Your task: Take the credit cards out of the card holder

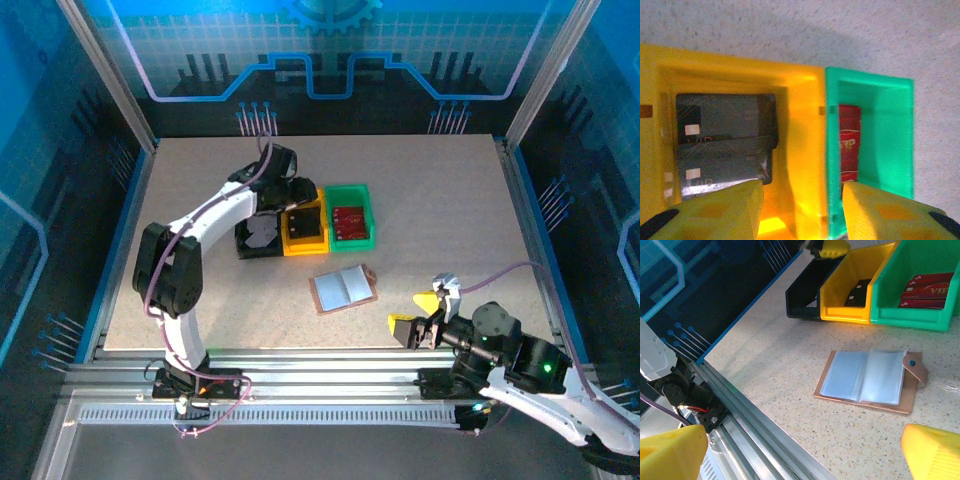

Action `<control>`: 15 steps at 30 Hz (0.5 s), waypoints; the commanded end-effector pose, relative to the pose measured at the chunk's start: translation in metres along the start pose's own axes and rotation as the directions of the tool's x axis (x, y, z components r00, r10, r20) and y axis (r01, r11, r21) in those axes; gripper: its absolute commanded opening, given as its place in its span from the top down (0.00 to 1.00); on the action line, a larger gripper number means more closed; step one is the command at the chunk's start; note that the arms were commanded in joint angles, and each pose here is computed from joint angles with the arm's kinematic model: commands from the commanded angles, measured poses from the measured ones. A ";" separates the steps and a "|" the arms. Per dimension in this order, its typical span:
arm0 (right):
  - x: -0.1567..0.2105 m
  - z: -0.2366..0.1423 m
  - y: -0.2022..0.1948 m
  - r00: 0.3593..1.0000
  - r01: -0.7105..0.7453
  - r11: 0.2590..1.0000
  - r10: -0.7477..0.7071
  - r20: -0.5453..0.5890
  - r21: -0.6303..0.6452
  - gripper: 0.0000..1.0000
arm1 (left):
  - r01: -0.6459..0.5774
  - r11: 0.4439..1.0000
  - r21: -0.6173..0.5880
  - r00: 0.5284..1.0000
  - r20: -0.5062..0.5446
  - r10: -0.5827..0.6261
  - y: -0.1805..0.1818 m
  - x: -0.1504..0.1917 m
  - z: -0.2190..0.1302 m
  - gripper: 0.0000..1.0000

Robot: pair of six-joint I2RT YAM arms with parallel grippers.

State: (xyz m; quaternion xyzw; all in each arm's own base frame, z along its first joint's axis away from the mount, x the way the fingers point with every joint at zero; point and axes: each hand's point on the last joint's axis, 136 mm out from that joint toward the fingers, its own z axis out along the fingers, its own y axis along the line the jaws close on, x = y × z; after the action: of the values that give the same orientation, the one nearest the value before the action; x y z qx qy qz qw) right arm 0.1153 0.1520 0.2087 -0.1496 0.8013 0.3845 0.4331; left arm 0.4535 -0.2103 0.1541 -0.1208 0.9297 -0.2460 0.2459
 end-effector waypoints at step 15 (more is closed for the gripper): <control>-0.031 0.002 -0.033 0.995 -0.003 0.970 -0.021 0.096 0.245 0.00 | -0.289 0.957 0.004 0.861 0.439 0.258 -0.027 0.008 -0.239 0.01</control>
State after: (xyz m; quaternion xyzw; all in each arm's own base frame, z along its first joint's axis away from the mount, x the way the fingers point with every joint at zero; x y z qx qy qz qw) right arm 0.1361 0.1422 0.2004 -0.1189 0.8264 0.3198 0.4479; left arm 0.3336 -0.1634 0.3843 -0.0153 0.8267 -0.2728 0.4919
